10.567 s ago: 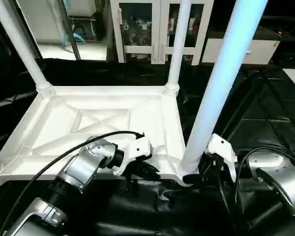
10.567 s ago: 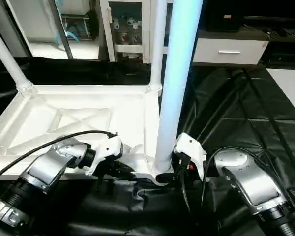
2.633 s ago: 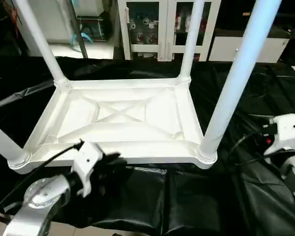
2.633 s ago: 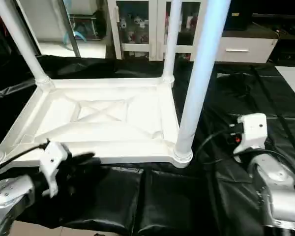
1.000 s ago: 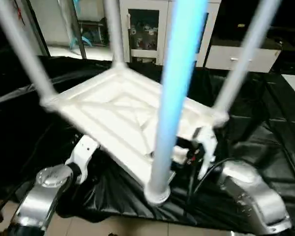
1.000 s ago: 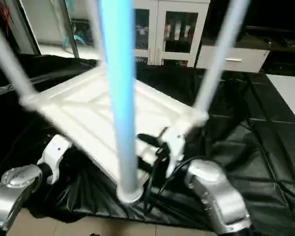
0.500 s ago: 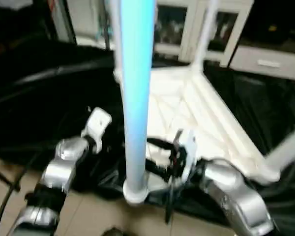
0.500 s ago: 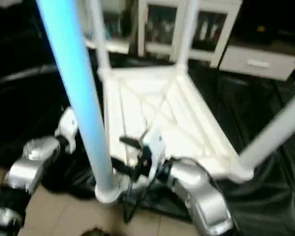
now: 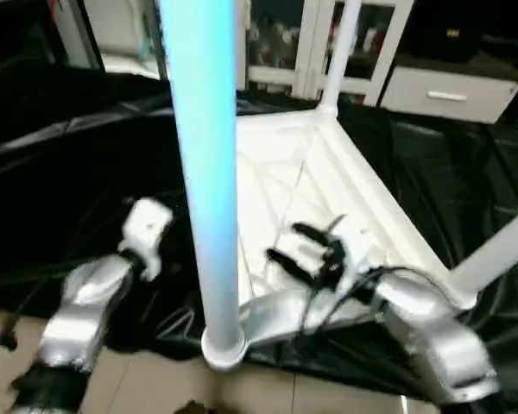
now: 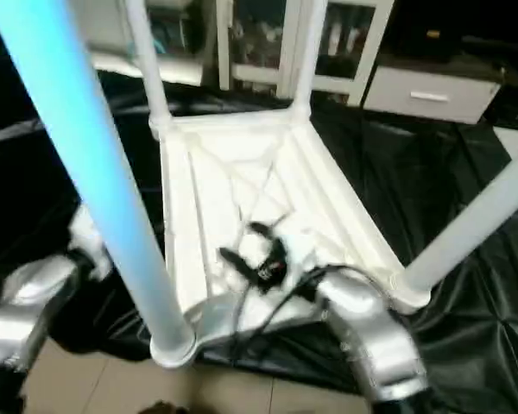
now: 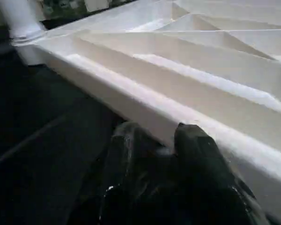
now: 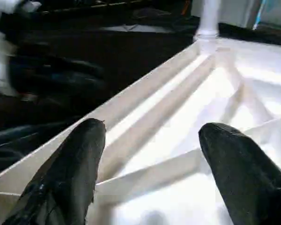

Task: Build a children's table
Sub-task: Rotate table base

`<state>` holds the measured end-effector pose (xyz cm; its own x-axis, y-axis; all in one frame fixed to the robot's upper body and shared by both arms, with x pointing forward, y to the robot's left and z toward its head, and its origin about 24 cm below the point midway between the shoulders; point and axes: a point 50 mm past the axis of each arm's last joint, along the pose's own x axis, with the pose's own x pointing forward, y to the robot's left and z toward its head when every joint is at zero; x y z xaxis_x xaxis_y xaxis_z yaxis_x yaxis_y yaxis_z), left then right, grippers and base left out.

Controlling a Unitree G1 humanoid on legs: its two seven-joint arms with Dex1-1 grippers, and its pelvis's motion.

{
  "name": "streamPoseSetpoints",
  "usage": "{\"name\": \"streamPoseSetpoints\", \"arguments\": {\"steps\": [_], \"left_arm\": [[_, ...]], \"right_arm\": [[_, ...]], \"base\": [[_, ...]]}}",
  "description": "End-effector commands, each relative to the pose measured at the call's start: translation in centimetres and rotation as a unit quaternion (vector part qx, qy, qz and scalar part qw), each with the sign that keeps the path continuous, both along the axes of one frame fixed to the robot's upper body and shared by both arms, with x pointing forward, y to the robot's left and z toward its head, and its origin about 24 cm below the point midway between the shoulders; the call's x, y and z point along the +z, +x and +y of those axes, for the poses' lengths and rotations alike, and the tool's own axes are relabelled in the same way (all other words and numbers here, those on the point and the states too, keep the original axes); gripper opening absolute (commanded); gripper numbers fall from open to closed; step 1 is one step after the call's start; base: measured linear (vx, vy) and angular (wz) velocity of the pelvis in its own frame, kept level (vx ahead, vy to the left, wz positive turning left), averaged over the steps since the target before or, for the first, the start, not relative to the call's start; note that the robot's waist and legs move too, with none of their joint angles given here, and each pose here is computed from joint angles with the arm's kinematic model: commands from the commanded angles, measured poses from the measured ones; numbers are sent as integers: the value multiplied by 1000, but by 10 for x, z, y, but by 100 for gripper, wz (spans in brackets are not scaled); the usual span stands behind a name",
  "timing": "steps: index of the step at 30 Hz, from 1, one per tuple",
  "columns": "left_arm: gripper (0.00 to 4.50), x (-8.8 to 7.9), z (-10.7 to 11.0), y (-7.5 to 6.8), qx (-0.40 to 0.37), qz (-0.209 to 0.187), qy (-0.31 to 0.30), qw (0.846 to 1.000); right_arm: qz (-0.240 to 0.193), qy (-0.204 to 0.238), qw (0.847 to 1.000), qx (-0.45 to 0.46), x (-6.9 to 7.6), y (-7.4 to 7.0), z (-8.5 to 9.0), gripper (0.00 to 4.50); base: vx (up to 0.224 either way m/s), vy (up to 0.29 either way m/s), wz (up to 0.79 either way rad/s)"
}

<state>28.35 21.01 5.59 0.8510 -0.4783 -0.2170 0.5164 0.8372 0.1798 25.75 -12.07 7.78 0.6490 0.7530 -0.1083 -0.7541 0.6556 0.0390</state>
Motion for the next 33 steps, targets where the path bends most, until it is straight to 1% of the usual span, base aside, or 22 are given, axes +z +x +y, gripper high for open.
{"name": "streamPoseSetpoints", "arguments": {"steps": [1,4,6,7,8,10,13,15,19,21,23,25,26,27,28,29,32,33], "left_arm": [[156,7,2,-5,-4,-3,-12,1000],[156,11,7,-20,-3,15,-46,999],[156,11,8,-24,-9,22,-49,998],[156,9,12,-32,-12,34,-41,999],[156,8,12,-32,-11,35,-40,999],[156,8,16,-42,-21,49,-25,998],[156,10,17,-46,-28,54,-22,998],[156,12,17,-49,-26,54,-25,998],[156,15,15,-54,-36,58,-31,997],[156,17,13,-57,-42,59,-35,997],[156,18,13,-58,-42,59,-33,997],[156,19,15,-58,-35,55,-30,997],[156,20,15,-58,-31,54,-29,998],[156,21,16,-57,-28,53,-30,998],[156,21,15,-57,-28,53,-30,998],[156,22,15,-57,-29,54,-31,998],[156,22,15,-58,-30,55,-31,998],[156,22,15,-58,-30,55,-31,998]], "right_arm": [[-11,2,1000,18,10,-2,-6,355],[-3,-43,994,101,12,-22,-12,355],[1,-56,991,118,11,-26,-13,355],[11,-80,986,146,9,-34,-17,355],[12,-82,986,147,9,-34,-18,355],[37,-137,972,189,6,-46,-33,355],[58,-173,961,210,6,-53,-47,355],[73,-188,955,217,8,-56,-56,355],[72,-210,950,220,8,-56,-59,355],[65,-219,948,223,4,-55,-54,355],[44,-246,946,207,-4,-49,-48,355],[13,-283,944,168,-12,-38,-45,355],[0,-295,942,158,-15,-34,-43,355],[-10,-295,943,156,-17,-31,-39,355],[-11,-292,944,156,-17,-31,-38,355],[-16,-286,947,145,-19,-27,-34,355],[-26,-286,950,125,-21,-21,-28,355],[-26,-286,950,125,-21,-21,-28,355]], "base": [[0,0,0],[0,0,0],[0,0,0],[0,0,0],[0,0,0],[0,0,0],[0,0,0],[0,0,0],[0,0,0],[0,0,0],[0,0,0],[0,0,0],[0,0,0],[0,0,0],[0,0,0],[0,0,0],[0,0,0],[0,0,0]]}}
